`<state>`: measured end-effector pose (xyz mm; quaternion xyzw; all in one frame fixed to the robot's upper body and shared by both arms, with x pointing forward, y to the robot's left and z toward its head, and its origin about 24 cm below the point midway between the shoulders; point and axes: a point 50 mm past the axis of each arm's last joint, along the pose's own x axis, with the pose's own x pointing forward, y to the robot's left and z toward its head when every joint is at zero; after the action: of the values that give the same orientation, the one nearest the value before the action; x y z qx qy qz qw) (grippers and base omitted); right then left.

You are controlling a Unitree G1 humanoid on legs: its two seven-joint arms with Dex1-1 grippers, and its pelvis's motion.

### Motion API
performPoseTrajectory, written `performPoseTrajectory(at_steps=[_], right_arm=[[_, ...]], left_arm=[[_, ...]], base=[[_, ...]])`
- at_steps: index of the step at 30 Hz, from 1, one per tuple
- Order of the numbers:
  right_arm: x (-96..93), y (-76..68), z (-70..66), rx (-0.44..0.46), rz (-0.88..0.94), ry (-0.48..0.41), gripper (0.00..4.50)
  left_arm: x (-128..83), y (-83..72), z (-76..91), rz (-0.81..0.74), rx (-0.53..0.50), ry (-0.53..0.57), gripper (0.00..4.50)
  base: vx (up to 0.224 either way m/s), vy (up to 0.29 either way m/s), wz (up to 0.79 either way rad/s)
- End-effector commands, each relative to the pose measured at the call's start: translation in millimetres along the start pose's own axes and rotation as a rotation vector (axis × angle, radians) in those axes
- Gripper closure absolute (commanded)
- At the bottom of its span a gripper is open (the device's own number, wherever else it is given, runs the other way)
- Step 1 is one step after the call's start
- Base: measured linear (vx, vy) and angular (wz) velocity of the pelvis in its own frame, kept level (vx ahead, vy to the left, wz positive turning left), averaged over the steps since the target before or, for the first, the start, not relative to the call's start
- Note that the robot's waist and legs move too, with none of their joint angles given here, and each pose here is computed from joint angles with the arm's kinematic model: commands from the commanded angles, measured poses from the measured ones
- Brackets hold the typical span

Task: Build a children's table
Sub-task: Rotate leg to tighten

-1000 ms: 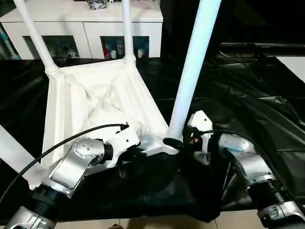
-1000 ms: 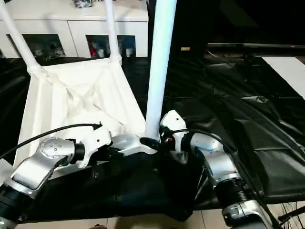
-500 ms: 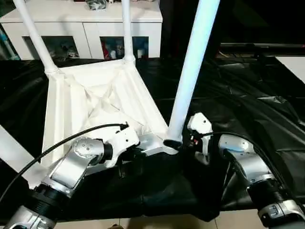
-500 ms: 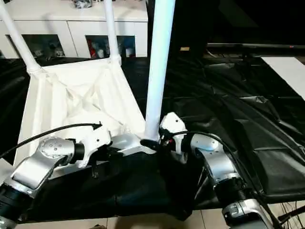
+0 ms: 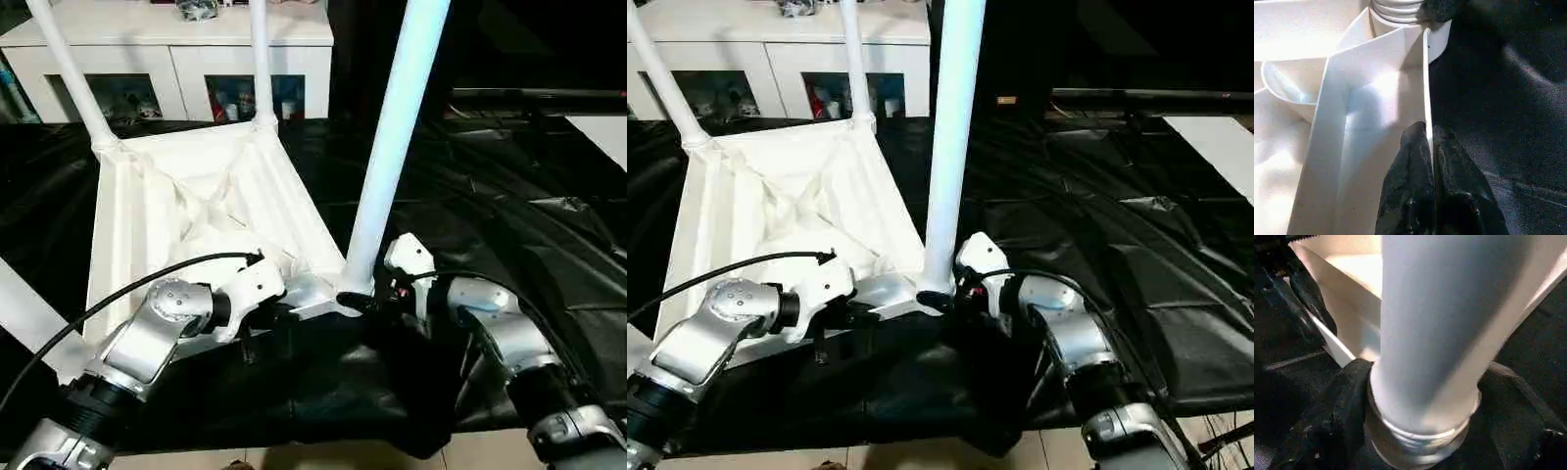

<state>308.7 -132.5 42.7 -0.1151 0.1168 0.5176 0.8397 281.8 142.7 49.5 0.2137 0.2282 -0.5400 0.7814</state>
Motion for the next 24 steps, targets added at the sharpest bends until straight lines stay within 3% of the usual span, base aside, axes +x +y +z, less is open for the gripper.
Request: performPoseTrajectory(at_steps=[1, 2, 13, 17, 24], right_arm=[[-1.4, -4.3, 3.8, 0.001, -0.015, -0.013, 1.37], [-1.0, -3.6, 3.9, 0.005, -0.011, -0.019, 1.64], [-0.9, -1.0, -0.3, 0.026, -0.008, -0.025, 1.80], [4.4, -6.9, -9.0, 0.088, -0.209, -0.022, 1.80], [22.6, -3.8, -14.2, 0.207, -0.442, -0.042, 1.80]], left_arm=[[4, -4.9, -9.3, -0.036, -0.026, 0.033, 4.50], [4, -4.8, -9.5, -0.037, -0.026, 0.033, 4.50], [2, -5.4, -12.4, -0.043, -0.030, 0.039, 4.50], [12, -3.0, -11.1, 0.025, -0.054, 0.026, 4.50], [34, 2.4, 3.3, 0.162, -0.113, 0.009, 4.50]], base=[[0.000, 0.000, 0.00], [0.000, 0.000, 0.00], [0.000, 0.000, 0.00], [0.000, 0.000, 0.00], [0.000, 0.000, 0.00]])
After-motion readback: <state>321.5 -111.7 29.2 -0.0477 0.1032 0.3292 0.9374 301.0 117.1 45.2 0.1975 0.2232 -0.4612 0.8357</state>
